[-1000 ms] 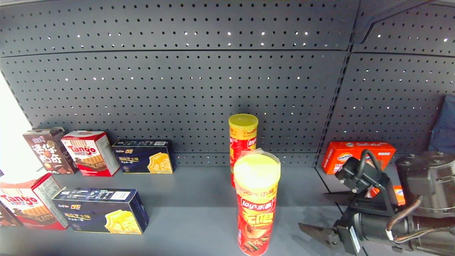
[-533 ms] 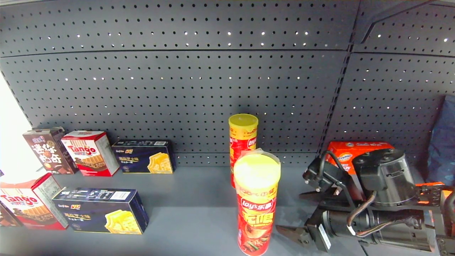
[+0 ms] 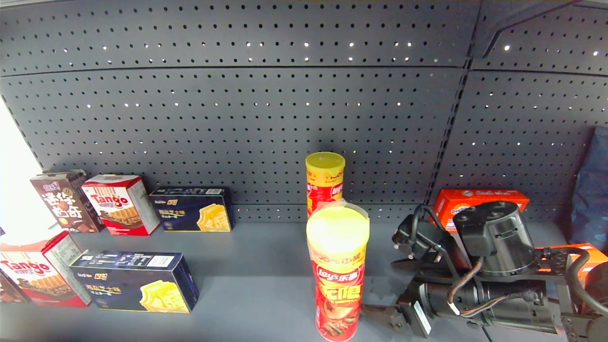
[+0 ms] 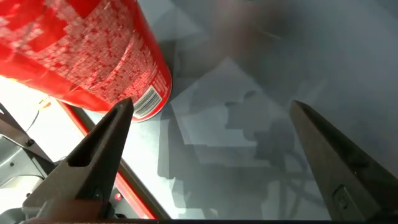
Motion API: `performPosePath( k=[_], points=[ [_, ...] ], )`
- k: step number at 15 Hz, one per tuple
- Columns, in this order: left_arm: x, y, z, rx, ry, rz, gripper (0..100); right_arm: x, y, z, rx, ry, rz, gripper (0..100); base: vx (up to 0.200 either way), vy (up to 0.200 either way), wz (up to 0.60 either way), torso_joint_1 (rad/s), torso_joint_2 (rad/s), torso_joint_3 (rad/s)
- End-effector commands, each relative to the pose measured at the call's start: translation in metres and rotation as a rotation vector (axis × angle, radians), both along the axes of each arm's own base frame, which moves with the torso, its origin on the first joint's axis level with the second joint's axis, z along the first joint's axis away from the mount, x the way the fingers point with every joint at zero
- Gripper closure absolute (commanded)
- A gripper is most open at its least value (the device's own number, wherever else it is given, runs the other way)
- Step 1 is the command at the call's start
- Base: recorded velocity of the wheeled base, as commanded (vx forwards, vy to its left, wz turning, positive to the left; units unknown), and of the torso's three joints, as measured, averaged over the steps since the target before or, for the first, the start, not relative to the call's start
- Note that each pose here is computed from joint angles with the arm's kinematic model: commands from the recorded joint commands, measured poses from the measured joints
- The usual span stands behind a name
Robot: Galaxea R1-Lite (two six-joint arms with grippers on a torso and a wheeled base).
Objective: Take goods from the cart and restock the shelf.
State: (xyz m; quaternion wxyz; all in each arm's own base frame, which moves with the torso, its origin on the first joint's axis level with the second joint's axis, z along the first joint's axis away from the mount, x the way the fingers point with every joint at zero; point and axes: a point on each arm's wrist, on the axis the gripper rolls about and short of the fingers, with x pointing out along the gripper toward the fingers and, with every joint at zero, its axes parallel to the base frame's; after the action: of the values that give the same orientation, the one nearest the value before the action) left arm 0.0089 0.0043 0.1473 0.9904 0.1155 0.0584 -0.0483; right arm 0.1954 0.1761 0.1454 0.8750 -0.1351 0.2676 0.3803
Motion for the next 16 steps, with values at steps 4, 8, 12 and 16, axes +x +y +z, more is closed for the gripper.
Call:
performPosePath(
  k=[4, 8, 12, 16],
  points=[
    [0.001, 0.000, -0.002, 0.003, 0.010, -0.001, 0, 0.004, 0.009, -0.004, -0.009, 0.010, 0.015, 0, 0.000, 0.000, 0.00, 0.000, 0.00, 0.000],
    [0.001, 0.000, -0.004, 0.004, 0.016, -0.003, 0, 0.007, 0.013, -0.004, -0.008, 0.009, 0.018, 0, 0.000, 0.000, 0.00, 0.000, 0.00, 0.000],
    [0.001, 0.000, -0.006, 0.003, 0.021, -0.002, 0, 0.011, 0.013, -0.003, 0.007, -0.007, 0.007, 0, 0.000, 0.000, 0.00, 0.000, 0.00, 0.000],
    [-0.001, 0.000, -0.007, 0.001, 0.013, -0.002, 0, 0.004, -0.008, 0.021, 0.065, -0.070, -0.038, 0, 0.000, 0.000, 0.00, 0.000, 0.00, 0.000]
  ],
)
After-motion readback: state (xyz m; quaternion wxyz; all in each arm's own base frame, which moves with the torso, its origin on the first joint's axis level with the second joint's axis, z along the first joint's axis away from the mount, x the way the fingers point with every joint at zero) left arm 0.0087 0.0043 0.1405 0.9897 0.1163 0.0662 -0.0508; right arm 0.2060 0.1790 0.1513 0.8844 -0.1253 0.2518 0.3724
